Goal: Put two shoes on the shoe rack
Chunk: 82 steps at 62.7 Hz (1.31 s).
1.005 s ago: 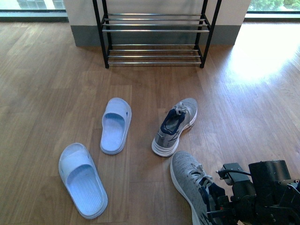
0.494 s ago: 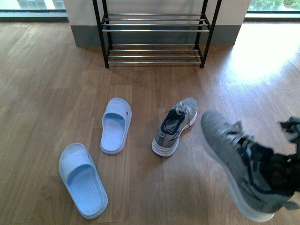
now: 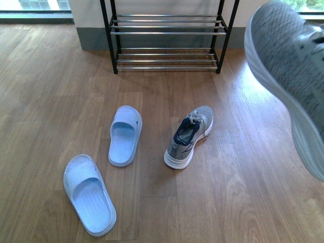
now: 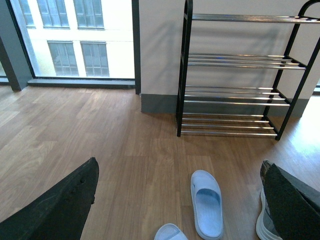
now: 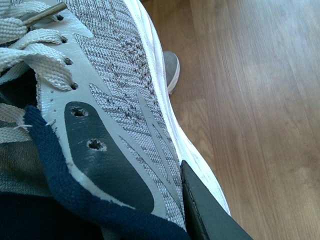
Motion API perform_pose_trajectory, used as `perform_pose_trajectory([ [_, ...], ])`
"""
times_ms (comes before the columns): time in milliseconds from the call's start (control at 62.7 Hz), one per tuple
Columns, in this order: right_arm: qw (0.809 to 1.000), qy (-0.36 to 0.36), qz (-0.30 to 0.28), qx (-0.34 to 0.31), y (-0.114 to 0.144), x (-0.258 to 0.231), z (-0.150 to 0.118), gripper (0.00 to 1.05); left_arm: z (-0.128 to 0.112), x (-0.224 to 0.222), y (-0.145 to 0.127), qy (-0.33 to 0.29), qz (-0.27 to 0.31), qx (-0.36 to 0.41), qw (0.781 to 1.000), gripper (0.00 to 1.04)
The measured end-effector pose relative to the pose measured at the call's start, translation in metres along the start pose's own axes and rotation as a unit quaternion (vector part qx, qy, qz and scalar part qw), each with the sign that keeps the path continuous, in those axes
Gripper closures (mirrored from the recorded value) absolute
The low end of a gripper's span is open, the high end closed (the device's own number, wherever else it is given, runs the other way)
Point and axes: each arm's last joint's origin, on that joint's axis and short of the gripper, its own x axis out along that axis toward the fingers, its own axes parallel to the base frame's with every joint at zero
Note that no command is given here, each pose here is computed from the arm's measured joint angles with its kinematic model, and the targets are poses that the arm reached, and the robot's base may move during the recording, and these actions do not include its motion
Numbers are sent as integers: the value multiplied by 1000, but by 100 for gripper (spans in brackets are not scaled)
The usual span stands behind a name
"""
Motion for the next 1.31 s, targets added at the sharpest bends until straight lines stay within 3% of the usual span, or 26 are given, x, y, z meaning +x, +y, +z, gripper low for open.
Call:
perform_pose_trajectory([
  [239,999,-28,-20,9,-7,-25,-4,103,0,0,0,0,0,0,1000,9],
  [1308,999,-30,-19,6,-7,-26,-4,103,0,0,0,0,0,0,1000,9],
])
